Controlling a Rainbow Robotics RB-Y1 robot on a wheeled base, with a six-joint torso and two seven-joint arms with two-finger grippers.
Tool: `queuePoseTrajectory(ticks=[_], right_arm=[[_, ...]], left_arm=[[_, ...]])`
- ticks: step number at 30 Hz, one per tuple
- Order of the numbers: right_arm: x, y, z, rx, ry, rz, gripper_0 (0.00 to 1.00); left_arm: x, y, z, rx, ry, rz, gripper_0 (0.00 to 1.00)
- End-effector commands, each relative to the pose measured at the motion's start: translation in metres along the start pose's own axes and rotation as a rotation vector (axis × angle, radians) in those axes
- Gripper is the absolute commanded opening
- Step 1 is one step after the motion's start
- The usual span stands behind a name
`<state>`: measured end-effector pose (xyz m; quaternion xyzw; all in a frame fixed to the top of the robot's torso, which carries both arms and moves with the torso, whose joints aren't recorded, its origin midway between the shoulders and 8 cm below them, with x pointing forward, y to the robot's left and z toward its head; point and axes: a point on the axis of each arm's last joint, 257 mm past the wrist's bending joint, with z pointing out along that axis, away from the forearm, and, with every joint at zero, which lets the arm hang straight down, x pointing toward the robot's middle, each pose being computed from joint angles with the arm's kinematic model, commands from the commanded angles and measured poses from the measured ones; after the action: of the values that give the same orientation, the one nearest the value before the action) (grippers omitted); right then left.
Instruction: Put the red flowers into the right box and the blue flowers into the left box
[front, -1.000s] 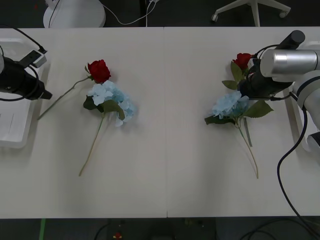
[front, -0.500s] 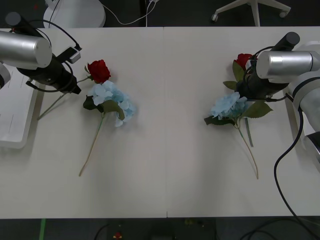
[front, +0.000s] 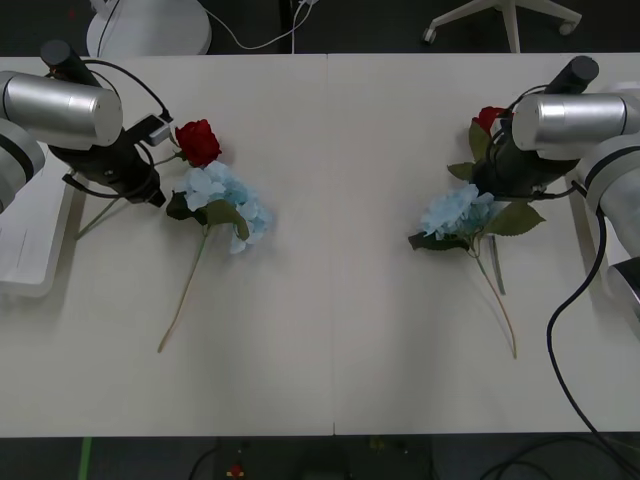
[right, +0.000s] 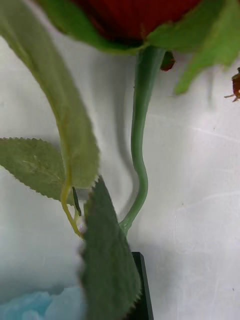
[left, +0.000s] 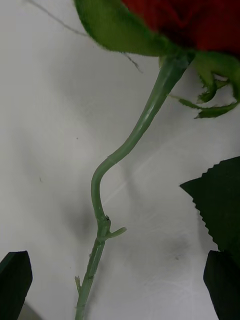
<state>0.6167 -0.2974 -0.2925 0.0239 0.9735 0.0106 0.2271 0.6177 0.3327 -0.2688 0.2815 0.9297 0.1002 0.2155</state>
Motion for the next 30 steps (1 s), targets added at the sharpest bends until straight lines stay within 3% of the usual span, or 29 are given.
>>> queuePoseTrajectory(ticks=[1, 9, 10, 11, 12, 13, 16, 18, 20, 21, 22, 30], right_arm=[[-0.038, -0.004, -0.049, 0.013, 0.002, -0.105, 0.0], [-0.035, -0.039, -0.067, 0.043, 0.044, -0.228, 0.0], [-0.036, -0.041, -0.066, 0.048, 0.038, -0.244, 0.07], [-0.036, -0.043, -0.065, 0.051, 0.035, -0.249, 0.25], [-0.036, -0.045, -0.062, 0.055, 0.028, -0.248, 0.6], [-0.036, -0.045, -0.06, 0.056, 0.022, -0.245, 0.76], [-0.038, -0.041, -0.057, 0.051, 0.007, -0.247, 0.91], [-0.039, -0.037, -0.055, 0.046, 0.002, -0.238, 0.94], [-0.041, -0.031, -0.054, 0.033, -0.011, -0.214, 0.96], [-0.042, -0.025, -0.052, 0.022, -0.017, -0.188, 0.97], [-0.043, -0.02, -0.05, 0.019, -0.022, -0.17, 0.98], [-0.038, 0.003, -0.032, -0.004, -0.042, -0.036, 0.98]], left_arm=[[-0.023, 0.004, -0.012, -0.034, -0.008, -0.06, 1.0], [-0.014, 0.0, -0.003, -0.04, 0.022, -0.063, 1.0], [-0.012, -0.001, -0.002, -0.04, 0.026, -0.063, 0.95], [-0.012, 0.0, -0.002, -0.04, 0.026, -0.065, 0.92], [-0.01, -0.001, -0.001, -0.04, 0.032, -0.065, 0.87], [-0.009, 0.0, -0.001, -0.041, 0.035, -0.065, 0.83], [-0.004, 0.002, 0.001, -0.042, 0.045, -0.066, 0.71], [-0.001, 0.001, 0.003, -0.044, 0.051, -0.06, 0.61], [0.002, 0.002, 0.004, -0.049, 0.058, -0.053, 0.41], [0.004, 0.001, 0.006, -0.054, 0.063, -0.042, 0.17], [0.006, 0.002, 0.007, -0.063, 0.069, -0.032, 0.0], [0.004, 0.016, 0.006, -0.091, 0.045, -0.029, 0.0]])
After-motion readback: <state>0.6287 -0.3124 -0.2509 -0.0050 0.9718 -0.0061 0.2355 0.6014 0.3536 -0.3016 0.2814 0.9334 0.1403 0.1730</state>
